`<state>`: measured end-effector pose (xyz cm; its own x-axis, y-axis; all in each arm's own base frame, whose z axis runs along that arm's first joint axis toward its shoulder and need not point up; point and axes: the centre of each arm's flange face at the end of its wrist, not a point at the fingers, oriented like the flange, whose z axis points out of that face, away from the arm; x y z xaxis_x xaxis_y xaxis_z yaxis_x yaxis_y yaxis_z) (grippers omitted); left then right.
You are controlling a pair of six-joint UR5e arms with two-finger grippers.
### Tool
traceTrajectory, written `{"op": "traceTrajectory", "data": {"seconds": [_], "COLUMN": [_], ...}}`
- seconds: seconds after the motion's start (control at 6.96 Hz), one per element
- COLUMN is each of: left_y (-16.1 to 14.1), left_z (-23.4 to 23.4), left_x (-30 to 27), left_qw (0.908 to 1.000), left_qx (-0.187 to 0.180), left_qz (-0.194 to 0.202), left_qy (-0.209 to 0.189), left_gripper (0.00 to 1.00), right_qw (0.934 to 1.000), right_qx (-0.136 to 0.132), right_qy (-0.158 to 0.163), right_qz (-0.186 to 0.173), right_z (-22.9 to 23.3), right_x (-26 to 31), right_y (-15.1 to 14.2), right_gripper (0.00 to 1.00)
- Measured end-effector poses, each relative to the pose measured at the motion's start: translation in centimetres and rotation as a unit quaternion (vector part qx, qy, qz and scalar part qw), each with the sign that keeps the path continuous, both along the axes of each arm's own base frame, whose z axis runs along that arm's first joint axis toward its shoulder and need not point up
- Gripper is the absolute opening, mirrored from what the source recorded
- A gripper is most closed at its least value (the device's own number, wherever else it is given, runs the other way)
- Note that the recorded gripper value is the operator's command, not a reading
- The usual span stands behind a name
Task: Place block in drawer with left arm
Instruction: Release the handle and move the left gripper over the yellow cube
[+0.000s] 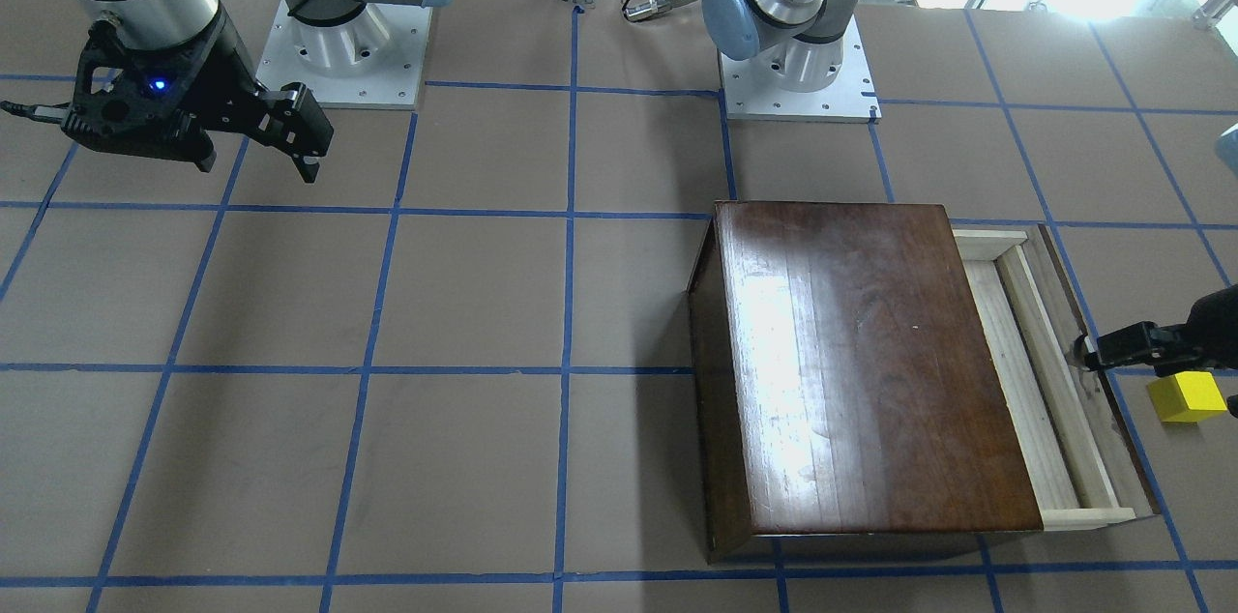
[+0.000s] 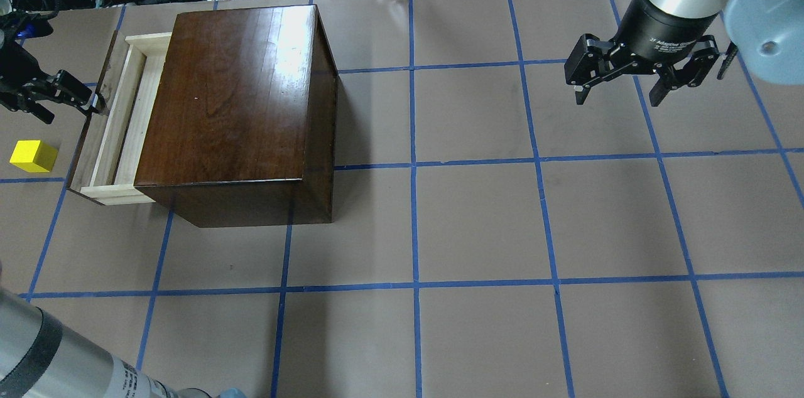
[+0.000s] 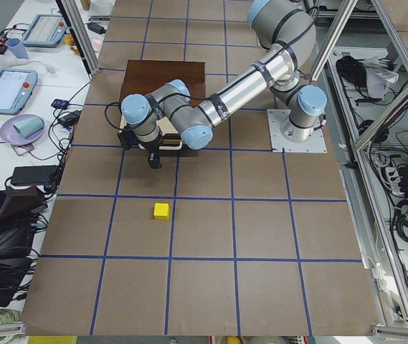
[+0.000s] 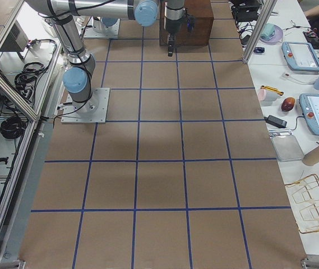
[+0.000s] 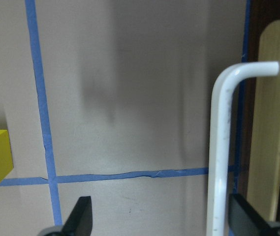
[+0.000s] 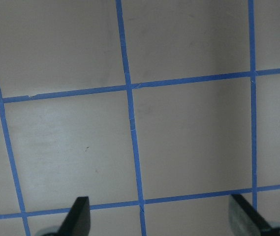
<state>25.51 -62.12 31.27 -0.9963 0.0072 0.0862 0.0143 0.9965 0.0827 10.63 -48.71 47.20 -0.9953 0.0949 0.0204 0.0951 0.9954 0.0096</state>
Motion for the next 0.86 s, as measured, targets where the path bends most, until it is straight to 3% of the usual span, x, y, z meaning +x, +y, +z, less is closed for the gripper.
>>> {"op": "traceTrajectory", "data": {"seconds": [0.43, 0.86], "left_y": [-1.1, -2.1], "left_z": [1.6, 0.2], "left_x": [2.5, 8.0], "left_qw": [0.9997, 0.9993], "left_qx": [-0.009, -0.013], "left_qz": [0.004, -0.003], "left_qy": [-0.023, -0.034], "left_gripper": [1.00, 1.00], "right_qw": [1.0000, 1.0000], "right_qx": [0.000, 0.000], "right_qy": [0.000, 0.000], "right_qz": [0.000, 0.000], "right_z": [0.0, 0.0], "right_x": [0.0, 0.0], "right_y": [0.0, 0.0], "right_gripper": [1.00, 1.00]}}
